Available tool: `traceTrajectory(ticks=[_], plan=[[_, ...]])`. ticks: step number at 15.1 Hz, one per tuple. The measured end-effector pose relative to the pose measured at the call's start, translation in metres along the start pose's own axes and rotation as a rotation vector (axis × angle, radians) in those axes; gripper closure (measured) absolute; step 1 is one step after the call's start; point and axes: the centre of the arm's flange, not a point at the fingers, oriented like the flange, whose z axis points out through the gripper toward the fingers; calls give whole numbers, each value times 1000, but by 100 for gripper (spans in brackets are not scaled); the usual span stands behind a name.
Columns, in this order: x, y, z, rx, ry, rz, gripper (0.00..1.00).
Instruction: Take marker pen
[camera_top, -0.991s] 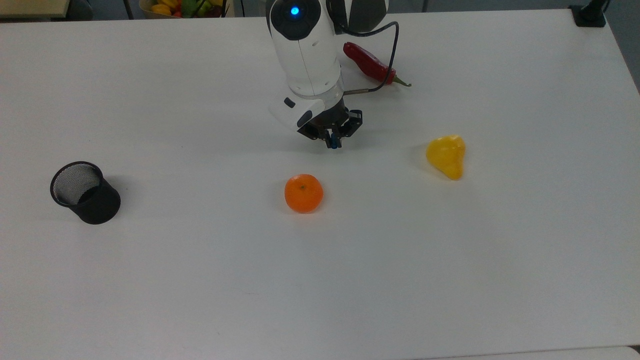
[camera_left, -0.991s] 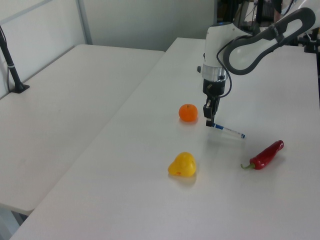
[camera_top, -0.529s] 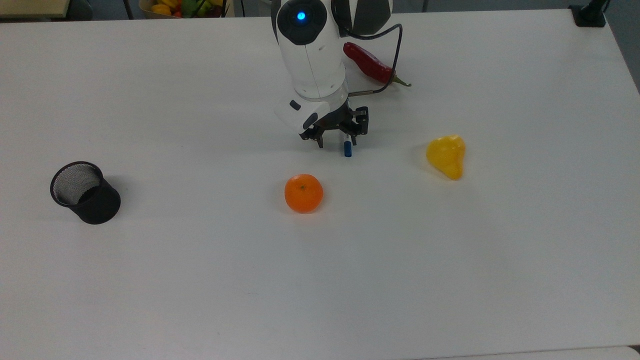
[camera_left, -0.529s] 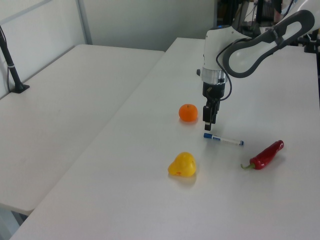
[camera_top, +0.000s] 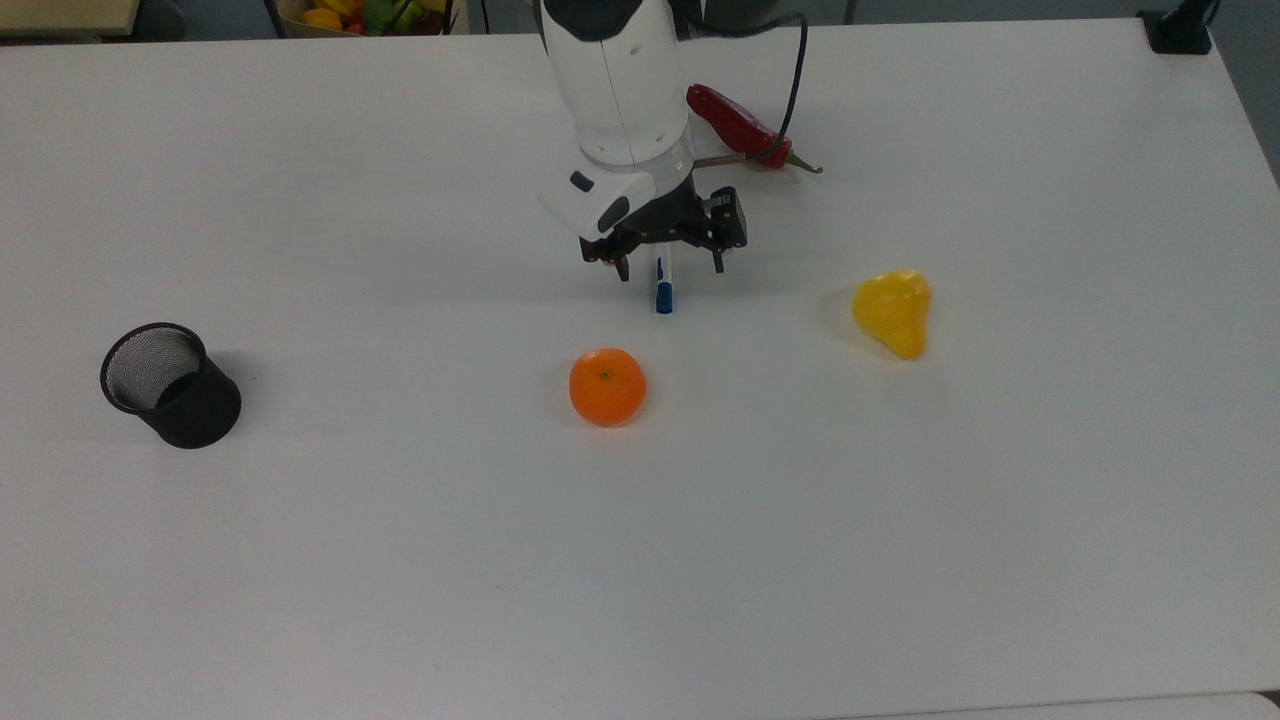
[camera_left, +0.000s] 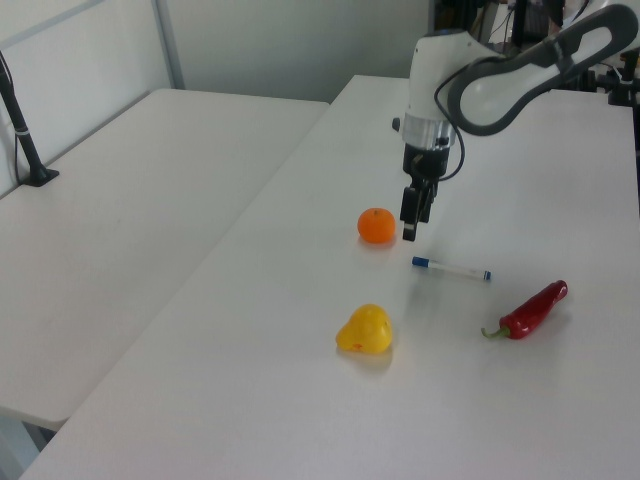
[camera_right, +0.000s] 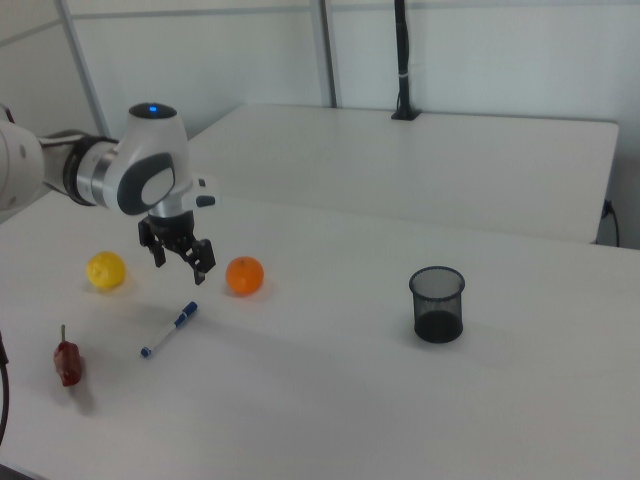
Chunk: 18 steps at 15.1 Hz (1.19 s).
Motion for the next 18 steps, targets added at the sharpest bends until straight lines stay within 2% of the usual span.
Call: traceTrajectory(ticks=[3,6,9,12,15,18], plan=[[-3,9,-57,-5,-28,14,0],[-11,18,-114,-12,-11,32,0],[-26,39,-172,-22,8,111,0],[-47,61,-227,-34,-24,207,0],[-61,71,-262,-57,-49,260,0],[-66,62,-281,-61,-33,250,0]])
